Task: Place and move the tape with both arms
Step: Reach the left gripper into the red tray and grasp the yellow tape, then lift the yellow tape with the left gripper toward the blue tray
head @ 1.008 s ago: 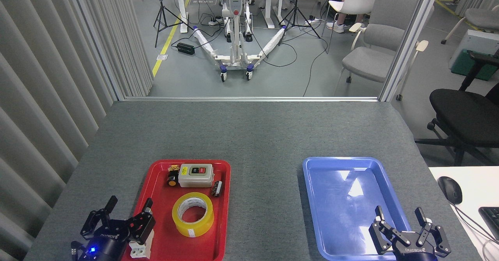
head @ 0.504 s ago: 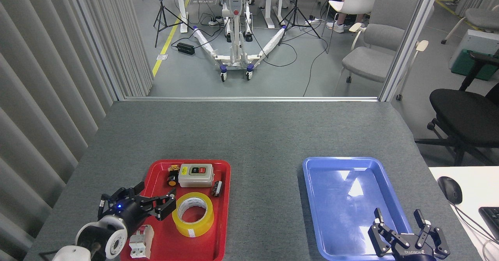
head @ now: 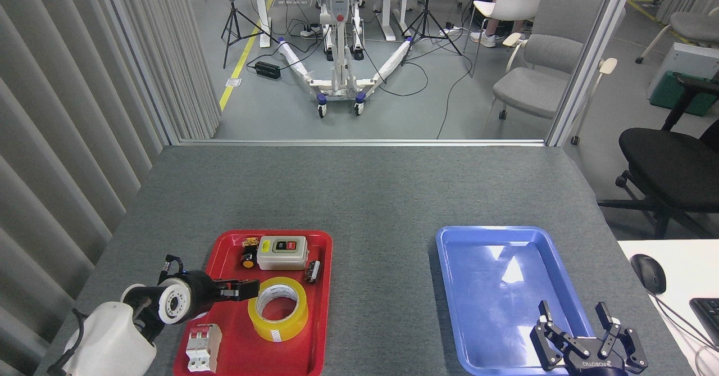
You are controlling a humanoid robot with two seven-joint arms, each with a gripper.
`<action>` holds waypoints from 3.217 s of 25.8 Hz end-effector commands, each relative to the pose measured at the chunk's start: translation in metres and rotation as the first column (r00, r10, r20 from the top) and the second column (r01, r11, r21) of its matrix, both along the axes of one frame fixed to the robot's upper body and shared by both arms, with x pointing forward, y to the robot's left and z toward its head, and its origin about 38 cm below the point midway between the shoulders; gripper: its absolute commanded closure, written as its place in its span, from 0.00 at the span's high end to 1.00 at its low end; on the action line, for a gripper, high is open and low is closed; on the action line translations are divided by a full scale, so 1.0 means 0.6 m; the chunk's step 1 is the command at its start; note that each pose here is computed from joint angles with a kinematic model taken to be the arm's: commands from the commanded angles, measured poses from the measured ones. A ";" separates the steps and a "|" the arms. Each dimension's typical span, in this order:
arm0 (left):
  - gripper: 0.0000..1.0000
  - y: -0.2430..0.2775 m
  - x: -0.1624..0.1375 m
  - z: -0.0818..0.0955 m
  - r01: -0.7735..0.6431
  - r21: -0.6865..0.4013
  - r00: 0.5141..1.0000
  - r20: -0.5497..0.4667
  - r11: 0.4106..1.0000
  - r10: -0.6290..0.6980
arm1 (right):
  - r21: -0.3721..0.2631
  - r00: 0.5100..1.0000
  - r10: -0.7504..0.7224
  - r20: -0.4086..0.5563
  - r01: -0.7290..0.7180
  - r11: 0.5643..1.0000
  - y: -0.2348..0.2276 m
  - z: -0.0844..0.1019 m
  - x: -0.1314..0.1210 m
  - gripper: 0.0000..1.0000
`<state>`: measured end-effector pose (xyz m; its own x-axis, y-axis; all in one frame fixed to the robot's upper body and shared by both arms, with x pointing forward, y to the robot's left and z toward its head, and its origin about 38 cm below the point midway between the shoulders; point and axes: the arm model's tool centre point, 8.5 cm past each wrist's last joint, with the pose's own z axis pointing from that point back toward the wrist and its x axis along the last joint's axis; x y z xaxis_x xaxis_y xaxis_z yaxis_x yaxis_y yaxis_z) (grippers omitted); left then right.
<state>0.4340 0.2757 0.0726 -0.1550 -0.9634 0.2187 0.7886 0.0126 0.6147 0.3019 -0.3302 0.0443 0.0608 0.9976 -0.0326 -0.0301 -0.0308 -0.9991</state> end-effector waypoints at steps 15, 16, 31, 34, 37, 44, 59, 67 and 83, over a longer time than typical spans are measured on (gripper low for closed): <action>0.80 -0.048 -0.003 -0.029 0.033 -0.002 0.993 -0.112 0.999 -0.033 | -0.005 1.000 -0.006 -0.010 0.006 1.000 -0.003 -0.005 -0.001 1.00; 0.80 -0.046 -0.002 -0.034 0.027 0.003 0.993 -0.119 1.000 -0.027 | -0.005 1.000 -0.005 -0.010 0.005 1.000 -0.002 -0.005 -0.001 1.00; 0.41 -0.060 0.000 -0.076 0.032 0.077 0.988 -0.156 0.997 -0.019 | -0.008 1.000 -0.001 -0.011 0.001 1.000 -0.002 -0.005 -0.001 1.00; 0.21 -0.060 -0.001 -0.078 0.033 0.079 0.986 -0.167 0.996 -0.019 | -0.008 1.000 -0.001 -0.012 0.001 1.000 -0.001 -0.006 -0.002 1.00; 0.06 -0.068 -0.004 -0.080 0.044 0.076 0.981 -0.190 0.996 -0.028 | -0.008 1.000 -0.001 -0.011 0.001 1.000 -0.001 -0.006 -0.001 1.00; 0.00 -0.082 0.004 -0.049 0.067 0.061 0.990 -0.130 0.996 -0.059 | -0.012 1.000 -0.001 -0.012 0.001 1.000 0.000 -0.007 -0.002 1.00; 0.00 -0.206 0.025 0.046 0.356 -0.553 0.872 0.486 0.753 -0.055 | -0.018 1.000 -0.005 -0.013 0.005 1.000 -0.003 -0.007 -0.001 1.00; 0.00 -0.307 -0.021 -0.040 0.348 -0.777 0.917 0.400 0.524 -0.016 | -0.016 1.000 0.004 -0.016 -0.004 1.000 0.000 -0.008 -0.003 1.00; 0.00 -0.446 -0.076 -0.092 0.305 -0.846 0.948 0.312 0.438 -0.057 | 0.133 0.705 0.690 0.163 -0.709 0.693 0.066 0.051 -0.017 1.00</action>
<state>0.3897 0.0101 0.0189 -0.4631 -0.2190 0.8588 0.6928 0.5149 0.5048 0.2929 -0.2938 0.0685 -0.5956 0.7980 0.0917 0.0226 0.1308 -0.9911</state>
